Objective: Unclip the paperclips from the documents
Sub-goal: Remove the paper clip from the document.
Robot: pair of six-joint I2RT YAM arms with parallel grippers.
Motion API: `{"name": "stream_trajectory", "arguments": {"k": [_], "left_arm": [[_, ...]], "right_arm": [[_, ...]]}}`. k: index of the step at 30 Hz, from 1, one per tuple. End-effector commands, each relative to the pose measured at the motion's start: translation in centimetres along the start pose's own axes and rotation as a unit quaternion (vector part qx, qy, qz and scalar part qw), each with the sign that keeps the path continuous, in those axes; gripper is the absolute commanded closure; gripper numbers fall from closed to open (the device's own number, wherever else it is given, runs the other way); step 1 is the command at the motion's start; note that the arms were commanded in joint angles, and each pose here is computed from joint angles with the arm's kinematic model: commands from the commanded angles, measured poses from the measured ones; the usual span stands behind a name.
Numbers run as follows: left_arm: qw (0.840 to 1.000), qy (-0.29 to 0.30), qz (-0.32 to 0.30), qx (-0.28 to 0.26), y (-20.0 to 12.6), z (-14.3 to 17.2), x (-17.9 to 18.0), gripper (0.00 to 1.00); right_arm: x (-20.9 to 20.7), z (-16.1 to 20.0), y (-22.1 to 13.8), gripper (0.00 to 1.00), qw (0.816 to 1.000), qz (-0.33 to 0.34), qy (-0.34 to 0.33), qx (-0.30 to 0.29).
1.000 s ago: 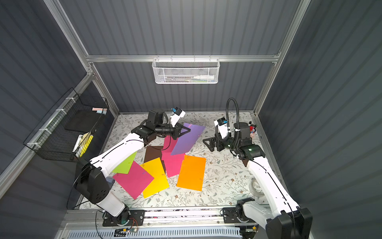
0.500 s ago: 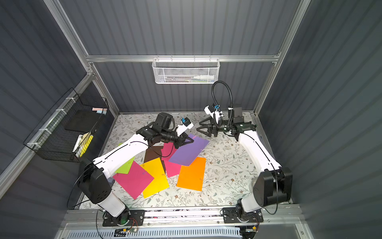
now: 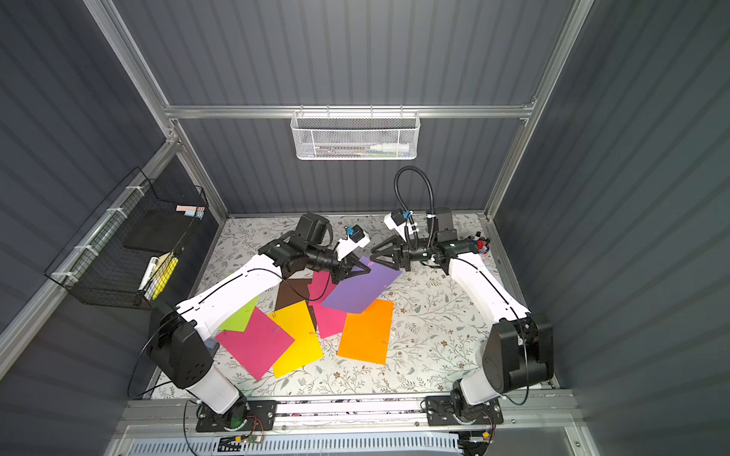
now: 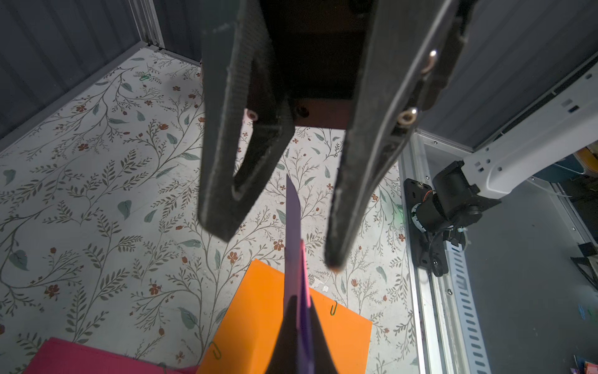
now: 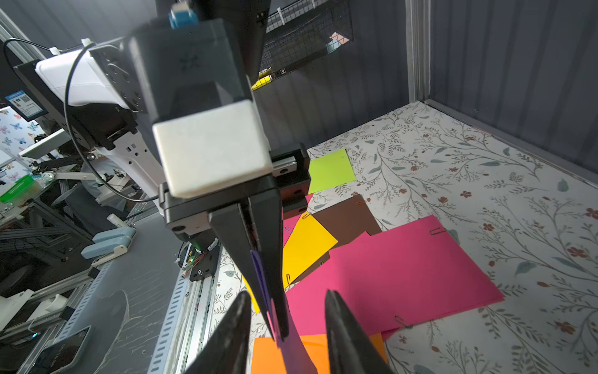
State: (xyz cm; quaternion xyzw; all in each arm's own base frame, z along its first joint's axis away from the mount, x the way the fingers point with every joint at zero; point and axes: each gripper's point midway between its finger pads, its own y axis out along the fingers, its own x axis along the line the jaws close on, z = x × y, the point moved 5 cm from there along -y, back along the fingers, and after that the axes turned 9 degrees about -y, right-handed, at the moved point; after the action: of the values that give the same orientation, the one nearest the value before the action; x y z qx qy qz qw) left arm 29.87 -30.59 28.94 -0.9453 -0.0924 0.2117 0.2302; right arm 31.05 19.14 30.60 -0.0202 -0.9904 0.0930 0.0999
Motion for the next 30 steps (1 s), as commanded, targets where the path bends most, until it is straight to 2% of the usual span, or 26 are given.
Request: {"name": "stream_trajectory", "arguments": {"k": [1, 9, 20, 30], "left_arm": [[1.000, 0.017, 0.016, -0.011, -1.1, -0.9, -0.8, 1.00], [0.999, 0.010, 0.023, -0.022, -2.0, -0.9, -0.6, 1.00], [0.999, 0.004, 0.038, -0.017, -1.7, -0.4, -0.7, 1.00], [0.999, 0.008, 0.043, -0.010, -1.5, -0.1, -0.5, 1.00]], "right_arm": [[0.3, 0.6, 0.4, 0.64, 1.000, -0.018, -0.002, 0.001], [0.9, 1.2, 0.1, 0.72, 1.000, -0.004, -0.001, 0.010], [1.3, 0.2, 0.3, 0.77, 0.999, -0.047, -0.003, -0.014], [1.4, 0.1, 0.4, 0.87, 0.998, -0.063, 0.001, -0.020]]}}
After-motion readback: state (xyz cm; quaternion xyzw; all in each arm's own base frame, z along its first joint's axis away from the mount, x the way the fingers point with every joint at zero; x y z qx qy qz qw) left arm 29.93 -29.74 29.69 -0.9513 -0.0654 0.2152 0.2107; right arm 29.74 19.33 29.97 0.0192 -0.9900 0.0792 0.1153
